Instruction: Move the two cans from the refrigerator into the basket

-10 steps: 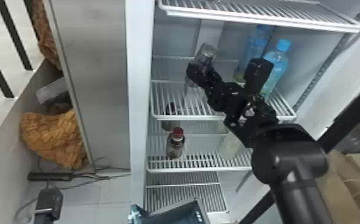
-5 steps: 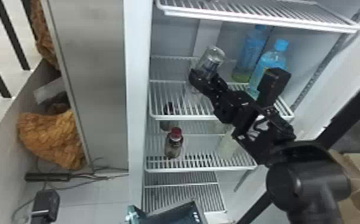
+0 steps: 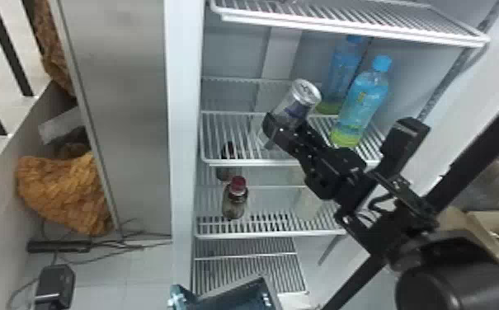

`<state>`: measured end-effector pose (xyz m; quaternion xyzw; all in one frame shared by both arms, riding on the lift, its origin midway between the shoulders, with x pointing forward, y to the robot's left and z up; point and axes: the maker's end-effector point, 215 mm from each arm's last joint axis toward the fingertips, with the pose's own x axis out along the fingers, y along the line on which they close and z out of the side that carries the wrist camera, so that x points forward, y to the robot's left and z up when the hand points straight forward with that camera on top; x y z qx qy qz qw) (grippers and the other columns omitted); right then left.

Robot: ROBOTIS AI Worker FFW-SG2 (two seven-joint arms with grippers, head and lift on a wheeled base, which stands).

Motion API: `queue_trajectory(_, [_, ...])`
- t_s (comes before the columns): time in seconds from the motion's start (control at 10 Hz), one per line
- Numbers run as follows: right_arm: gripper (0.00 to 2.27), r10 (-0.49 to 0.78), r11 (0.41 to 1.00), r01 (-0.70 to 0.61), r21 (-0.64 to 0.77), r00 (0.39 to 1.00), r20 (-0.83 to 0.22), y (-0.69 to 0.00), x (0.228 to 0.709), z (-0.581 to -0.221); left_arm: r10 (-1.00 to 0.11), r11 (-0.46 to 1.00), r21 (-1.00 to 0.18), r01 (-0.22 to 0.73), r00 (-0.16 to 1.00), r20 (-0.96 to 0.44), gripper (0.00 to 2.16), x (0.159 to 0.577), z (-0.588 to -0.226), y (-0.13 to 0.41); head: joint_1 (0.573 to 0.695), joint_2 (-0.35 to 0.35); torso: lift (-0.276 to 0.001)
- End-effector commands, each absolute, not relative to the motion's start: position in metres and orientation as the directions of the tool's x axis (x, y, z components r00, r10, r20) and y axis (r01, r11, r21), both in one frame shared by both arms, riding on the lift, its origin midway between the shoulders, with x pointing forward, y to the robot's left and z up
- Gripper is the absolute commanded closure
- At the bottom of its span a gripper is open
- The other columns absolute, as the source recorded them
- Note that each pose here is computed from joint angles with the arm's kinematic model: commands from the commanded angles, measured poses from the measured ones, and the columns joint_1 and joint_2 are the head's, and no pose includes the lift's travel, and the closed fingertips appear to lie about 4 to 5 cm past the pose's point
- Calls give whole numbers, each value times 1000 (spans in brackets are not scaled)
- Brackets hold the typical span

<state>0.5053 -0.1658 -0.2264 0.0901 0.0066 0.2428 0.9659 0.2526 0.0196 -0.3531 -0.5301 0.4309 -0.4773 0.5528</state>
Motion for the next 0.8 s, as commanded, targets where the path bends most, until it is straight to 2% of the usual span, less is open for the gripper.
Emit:
queue_trajectory(0.0, [1208,476,864,-470,180,879,15,-168,484,-228,-985,-23,-998,65,170,34,1197,250,-353,19,695,-218,-35])
queue_trajectory(0.5, [1208,531,836,-504,218,842,-91,-163,428,-256,-985,-26,-997,68,171,37,1197,251,-351,18,695,-241,-35])
queue_trajectory(0.7, [1208,580,806,-540,244,802,-142,-152,401,-263,-984,-26,-997,68,175,38,1197,252,-351,19,695,-240,-35])
